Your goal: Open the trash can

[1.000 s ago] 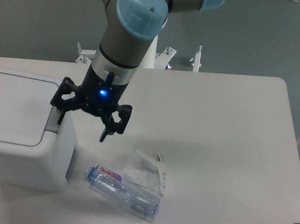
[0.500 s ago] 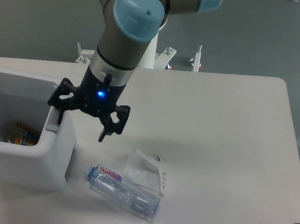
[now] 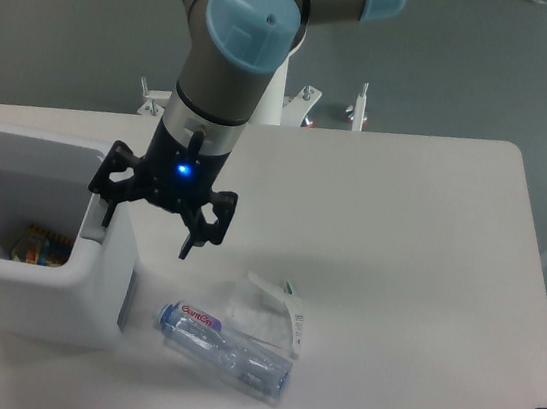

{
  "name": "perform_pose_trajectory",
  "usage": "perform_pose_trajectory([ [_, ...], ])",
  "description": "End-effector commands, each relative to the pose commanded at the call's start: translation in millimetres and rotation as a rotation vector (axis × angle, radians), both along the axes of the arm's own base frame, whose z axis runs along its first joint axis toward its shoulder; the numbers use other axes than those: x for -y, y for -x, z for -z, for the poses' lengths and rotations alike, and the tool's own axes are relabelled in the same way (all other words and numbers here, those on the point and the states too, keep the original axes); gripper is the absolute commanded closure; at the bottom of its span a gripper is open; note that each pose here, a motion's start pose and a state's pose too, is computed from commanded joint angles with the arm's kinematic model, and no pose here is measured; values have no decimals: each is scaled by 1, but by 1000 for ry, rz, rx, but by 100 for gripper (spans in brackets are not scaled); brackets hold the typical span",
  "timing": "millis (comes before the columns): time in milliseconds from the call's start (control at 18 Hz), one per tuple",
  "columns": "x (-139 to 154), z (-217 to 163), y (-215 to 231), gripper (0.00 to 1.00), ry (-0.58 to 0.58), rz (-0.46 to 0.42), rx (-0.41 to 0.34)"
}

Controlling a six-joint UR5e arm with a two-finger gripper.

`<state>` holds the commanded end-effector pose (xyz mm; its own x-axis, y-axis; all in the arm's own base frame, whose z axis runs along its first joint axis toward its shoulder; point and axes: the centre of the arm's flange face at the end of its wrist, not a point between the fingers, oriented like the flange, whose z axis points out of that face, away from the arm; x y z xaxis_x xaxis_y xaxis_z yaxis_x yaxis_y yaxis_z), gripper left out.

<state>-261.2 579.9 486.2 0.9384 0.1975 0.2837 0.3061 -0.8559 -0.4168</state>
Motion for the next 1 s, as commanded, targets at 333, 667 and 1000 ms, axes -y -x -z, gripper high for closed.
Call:
perform_pose_trajectory([
  [333,15,-25,45,0,-64,-13,-87],
  [667,52,2,111,0,87,-5,-255],
  [1000,76,49,189,0,138,-21,-238],
])
